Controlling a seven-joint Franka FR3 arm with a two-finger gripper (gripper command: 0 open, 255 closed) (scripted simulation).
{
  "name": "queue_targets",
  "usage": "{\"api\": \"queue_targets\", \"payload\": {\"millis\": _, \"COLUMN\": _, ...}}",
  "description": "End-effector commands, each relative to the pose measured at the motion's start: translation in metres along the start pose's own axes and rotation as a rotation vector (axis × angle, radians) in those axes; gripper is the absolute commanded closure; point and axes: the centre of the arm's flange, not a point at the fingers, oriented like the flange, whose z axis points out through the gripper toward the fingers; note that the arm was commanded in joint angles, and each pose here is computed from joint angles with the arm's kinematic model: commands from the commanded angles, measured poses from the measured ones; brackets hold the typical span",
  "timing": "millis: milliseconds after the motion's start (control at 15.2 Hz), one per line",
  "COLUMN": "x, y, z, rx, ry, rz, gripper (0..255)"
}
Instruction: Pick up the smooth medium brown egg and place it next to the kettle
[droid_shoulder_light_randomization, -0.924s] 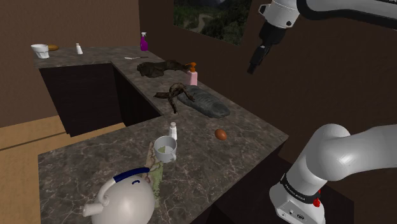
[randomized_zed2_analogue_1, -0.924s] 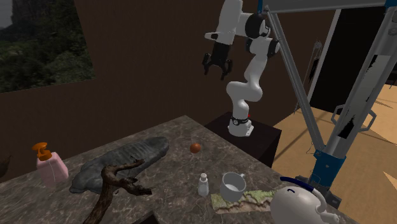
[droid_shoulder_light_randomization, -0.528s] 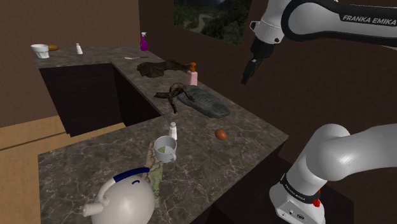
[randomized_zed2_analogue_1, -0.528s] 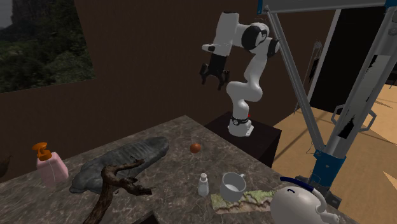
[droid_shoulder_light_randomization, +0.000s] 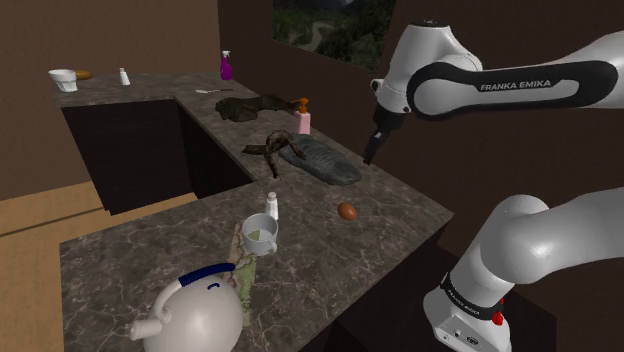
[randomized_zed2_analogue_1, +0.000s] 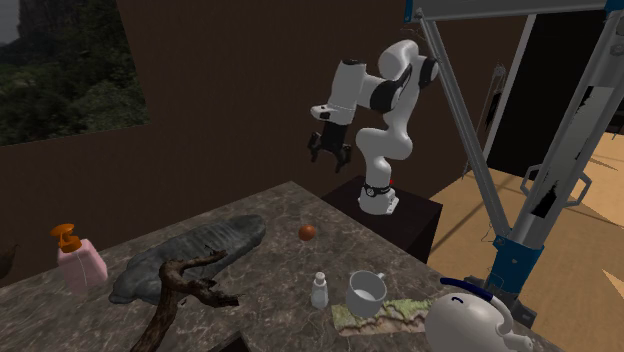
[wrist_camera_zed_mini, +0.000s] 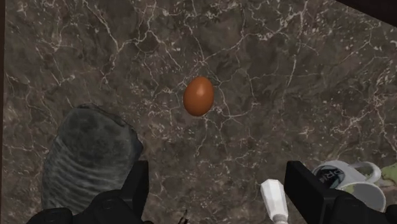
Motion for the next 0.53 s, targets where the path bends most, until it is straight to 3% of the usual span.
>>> {"api": "queue_targets", "payload": {"millis": 0, "x": 0.006, "y": 0.0, "z": 0.027, "rx": -0.004, "ry": -0.007, "rz": -0.007, "gripper": 0}}
{"api": "queue_targets", "payload": {"millis": 462, "x": 0.015, "y": -0.005, "z": 0.119, "rx": -0.02, "ry": -0.038, "rz": -0.031, "gripper": 0}}
